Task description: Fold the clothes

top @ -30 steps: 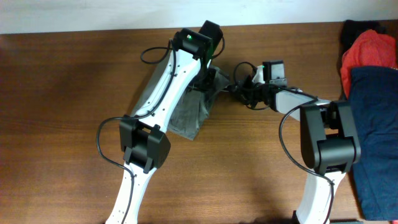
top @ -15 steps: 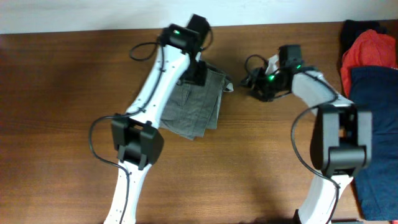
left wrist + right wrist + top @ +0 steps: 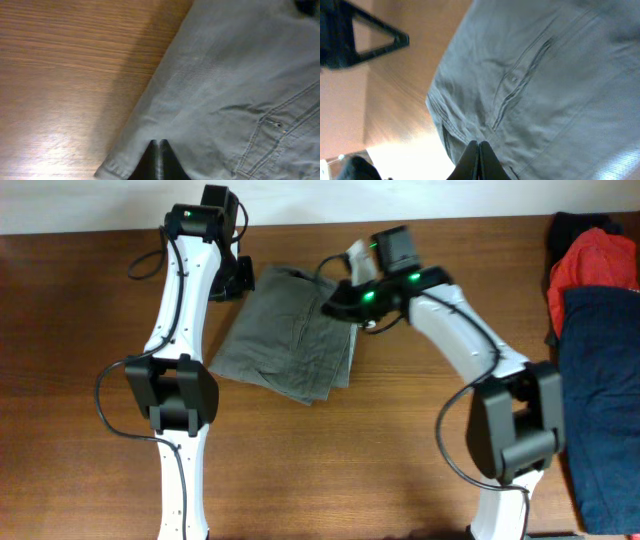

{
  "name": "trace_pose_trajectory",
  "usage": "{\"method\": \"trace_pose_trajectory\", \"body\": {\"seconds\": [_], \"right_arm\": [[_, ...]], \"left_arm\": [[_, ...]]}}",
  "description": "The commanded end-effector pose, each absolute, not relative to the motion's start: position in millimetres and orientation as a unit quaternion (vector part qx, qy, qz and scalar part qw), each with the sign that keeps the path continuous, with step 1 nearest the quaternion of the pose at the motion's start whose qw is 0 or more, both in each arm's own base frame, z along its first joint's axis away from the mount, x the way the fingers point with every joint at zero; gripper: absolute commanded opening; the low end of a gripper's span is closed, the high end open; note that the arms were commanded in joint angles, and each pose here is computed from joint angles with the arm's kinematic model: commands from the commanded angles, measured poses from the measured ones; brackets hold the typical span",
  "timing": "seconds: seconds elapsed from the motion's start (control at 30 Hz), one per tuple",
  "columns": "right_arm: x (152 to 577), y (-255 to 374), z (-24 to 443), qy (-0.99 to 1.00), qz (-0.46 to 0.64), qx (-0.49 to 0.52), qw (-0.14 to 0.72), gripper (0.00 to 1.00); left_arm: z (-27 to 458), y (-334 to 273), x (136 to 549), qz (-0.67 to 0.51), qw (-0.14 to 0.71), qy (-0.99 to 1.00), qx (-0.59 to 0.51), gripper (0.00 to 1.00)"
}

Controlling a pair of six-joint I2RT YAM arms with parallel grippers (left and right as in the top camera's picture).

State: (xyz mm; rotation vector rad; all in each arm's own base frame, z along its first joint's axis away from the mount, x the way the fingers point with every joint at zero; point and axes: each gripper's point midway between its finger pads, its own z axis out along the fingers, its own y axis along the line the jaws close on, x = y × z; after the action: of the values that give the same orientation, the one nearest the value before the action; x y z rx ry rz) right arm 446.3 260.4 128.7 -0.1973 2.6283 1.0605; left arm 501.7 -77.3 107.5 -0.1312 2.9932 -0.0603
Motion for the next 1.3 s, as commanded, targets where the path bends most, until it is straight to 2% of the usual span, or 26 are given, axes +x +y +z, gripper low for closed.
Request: {"method": "trace_pose_trajectory", "body": {"seconds": [0.0, 0.07, 0.1, 0.13, 0.2, 0.43, 0.63, 0.93, 1.27], "right_arm": [[457.1, 249.1, 109.0, 0.939, 0.297, -0.040, 0.171, 0.05], [462.2, 241.1, 106.5, 0.943, 0.279, -0.031, 0.180, 0.25], [465.0, 236.2, 105.9, 0.944, 0.273, -0.026, 0.184, 0.43], [470.3, 225.2, 104.8, 0.946, 0.264, -0.015, 0.188, 0.76], [477.2, 209.5, 104.4, 0.946, 0.259, 0.000, 0.193, 0.97], [500.8, 132.2, 102.3, 0.946, 0.241, 0.076, 0.205, 0.99], [504.8, 71.2, 96.4, 0.945, 0.218, 0.136, 0.201, 0.99], [506.5, 59.1, 96.5, 0.943, 0.215, 0.148, 0.204, 0.99], [506.5, 58.9, 96.5, 0.943, 0.215, 0.148, 0.204, 0.99]], "left_arm": [[79.5, -96.0, 496.9, -0.052, 0.037, 0.998, -0.009, 0.00], [75.2, -104.5, 493.7, -0.051, 0.031, 0.998, 0.016, 0.00], [74.2, -107.3, 492.3, -0.051, 0.028, 0.998, 0.025, 0.00], [73.0, -115.9, 488.2, -0.049, 0.024, 0.997, 0.055, 0.00], [71.3, -127.3, 484.3, -0.048, 0.021, 0.995, 0.090, 0.00], [61.8, -157.4, 490.1, -0.049, 0.041, 0.988, 0.139, 0.00], [7.6, -163.0, 489.0, -0.061, 0.002, 0.989, 0.138, 0.00], [-34.8, -152.9, 503.6, -0.067, 0.003, 0.990, 0.122, 0.00], [-42.0, -72.2, 536.3, -0.045, 0.037, 0.997, 0.048, 0.00]]}}
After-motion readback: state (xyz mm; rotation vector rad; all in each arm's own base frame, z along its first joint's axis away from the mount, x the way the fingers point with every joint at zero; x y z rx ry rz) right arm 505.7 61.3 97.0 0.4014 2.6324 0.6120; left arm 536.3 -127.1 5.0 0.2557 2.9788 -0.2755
